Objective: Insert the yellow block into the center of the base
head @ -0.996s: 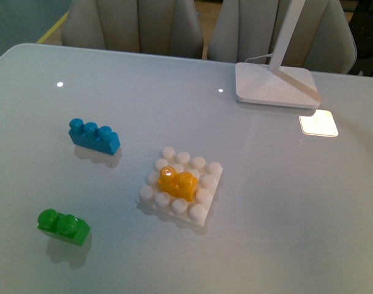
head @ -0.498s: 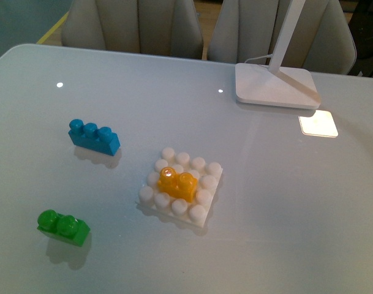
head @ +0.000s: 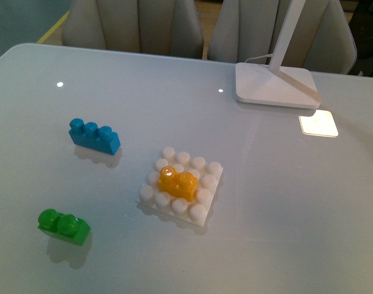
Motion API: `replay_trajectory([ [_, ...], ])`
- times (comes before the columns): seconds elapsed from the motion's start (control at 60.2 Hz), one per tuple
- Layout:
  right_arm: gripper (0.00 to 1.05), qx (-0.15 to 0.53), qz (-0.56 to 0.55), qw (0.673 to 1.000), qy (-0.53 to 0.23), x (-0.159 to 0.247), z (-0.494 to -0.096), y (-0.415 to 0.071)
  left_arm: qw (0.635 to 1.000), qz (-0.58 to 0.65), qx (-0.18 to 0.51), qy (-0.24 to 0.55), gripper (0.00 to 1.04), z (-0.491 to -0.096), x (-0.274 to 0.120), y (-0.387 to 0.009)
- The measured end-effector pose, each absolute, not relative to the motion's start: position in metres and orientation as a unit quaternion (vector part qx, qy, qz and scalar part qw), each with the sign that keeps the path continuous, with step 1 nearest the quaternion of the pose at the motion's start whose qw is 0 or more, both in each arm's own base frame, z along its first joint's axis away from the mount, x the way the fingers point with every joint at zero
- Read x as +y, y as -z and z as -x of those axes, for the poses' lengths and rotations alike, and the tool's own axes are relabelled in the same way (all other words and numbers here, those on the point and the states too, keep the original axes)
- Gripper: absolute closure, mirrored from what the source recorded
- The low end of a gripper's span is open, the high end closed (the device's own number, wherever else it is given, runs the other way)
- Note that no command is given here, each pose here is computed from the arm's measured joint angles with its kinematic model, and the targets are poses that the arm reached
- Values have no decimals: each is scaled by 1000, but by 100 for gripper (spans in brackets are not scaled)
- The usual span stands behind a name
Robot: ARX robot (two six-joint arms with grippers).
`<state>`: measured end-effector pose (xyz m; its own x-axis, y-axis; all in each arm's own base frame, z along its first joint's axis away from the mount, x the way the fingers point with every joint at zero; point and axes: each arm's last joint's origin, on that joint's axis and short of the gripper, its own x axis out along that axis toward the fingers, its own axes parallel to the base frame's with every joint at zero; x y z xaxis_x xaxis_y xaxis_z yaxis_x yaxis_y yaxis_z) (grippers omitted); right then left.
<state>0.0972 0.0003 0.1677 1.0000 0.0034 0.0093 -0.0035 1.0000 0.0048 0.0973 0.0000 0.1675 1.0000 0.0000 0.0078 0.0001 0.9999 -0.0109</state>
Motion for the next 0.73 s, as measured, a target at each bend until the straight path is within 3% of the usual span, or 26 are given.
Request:
replay_trajectory([
  [0.183,9,-4,-2,1000,-2,0,-97,-168,1000,5,-4,0,6,-97,0,-168],
  [0.731,9,-5,-2,1000,-2,0,-97,-168,1000,4,-4,0,7,-97,0,-168],
])
